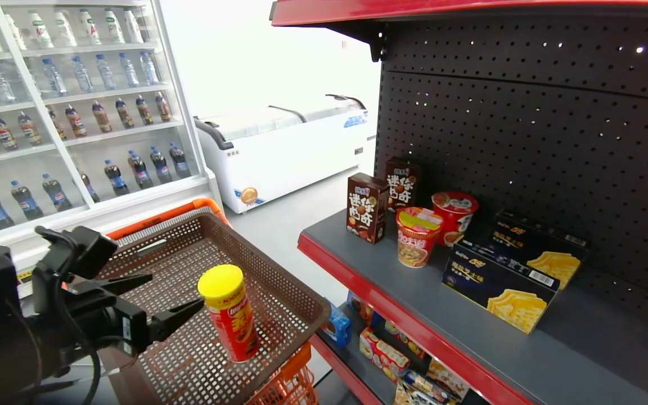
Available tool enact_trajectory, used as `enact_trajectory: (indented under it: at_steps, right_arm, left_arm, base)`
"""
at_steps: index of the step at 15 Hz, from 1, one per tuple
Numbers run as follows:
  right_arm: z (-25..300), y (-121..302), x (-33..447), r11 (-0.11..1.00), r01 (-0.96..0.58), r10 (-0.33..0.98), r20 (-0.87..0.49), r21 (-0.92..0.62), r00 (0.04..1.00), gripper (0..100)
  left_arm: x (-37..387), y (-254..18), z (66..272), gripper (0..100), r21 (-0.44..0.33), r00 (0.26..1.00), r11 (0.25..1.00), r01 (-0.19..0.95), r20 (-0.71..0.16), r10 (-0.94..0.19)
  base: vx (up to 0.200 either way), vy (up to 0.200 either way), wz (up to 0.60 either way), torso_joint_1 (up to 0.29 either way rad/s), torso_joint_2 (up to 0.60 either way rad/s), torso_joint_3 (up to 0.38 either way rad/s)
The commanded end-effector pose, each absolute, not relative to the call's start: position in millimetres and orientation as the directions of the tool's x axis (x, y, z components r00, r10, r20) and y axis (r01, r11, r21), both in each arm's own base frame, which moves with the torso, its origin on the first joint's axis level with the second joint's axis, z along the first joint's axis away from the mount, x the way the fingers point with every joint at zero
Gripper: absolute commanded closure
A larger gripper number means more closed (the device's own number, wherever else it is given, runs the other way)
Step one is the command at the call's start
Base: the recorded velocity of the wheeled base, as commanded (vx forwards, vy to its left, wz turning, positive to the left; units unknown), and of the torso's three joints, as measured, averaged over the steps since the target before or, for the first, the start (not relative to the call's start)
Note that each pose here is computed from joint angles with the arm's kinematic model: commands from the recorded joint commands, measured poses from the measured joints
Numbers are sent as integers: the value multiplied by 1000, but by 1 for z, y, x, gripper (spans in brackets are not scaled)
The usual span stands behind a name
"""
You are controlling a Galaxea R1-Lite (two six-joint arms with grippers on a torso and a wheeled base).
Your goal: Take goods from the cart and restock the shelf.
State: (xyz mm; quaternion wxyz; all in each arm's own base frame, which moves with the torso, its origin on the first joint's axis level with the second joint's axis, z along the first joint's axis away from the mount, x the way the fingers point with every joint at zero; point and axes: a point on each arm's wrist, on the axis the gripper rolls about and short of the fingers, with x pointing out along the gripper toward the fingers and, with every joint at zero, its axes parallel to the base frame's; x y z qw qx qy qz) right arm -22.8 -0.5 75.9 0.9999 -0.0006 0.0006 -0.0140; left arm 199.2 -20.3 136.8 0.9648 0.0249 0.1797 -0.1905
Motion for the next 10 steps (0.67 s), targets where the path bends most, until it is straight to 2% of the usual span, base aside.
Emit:
enact_trajectory:
  at_steps: [1, 5, 10]
  right_arm:
    - [76, 0, -23, 1000, 28, -28, -2, -2, 1000, 0]
    - [76, 0, -23, 1000, 28, -28, -2, -2, 1000, 0]
    - [76, 0, -23, 1000, 28, -28, -2, -2, 1000, 0]
  left_arm:
    - [224, -27, 80, 0, -74, 787, 916, 394, -488, -378]
    - [242, -32, 58, 0, -90, 769, 912, 400, -508, -388]
    - [247, -40, 39, 0, -97, 732, 898, 430, -545, -409]
  base:
    - [0, 0, 0, 0, 0, 0]
    - [0, 0, 0, 0, 0, 0]
    - [0, 0, 0, 0, 0, 0]
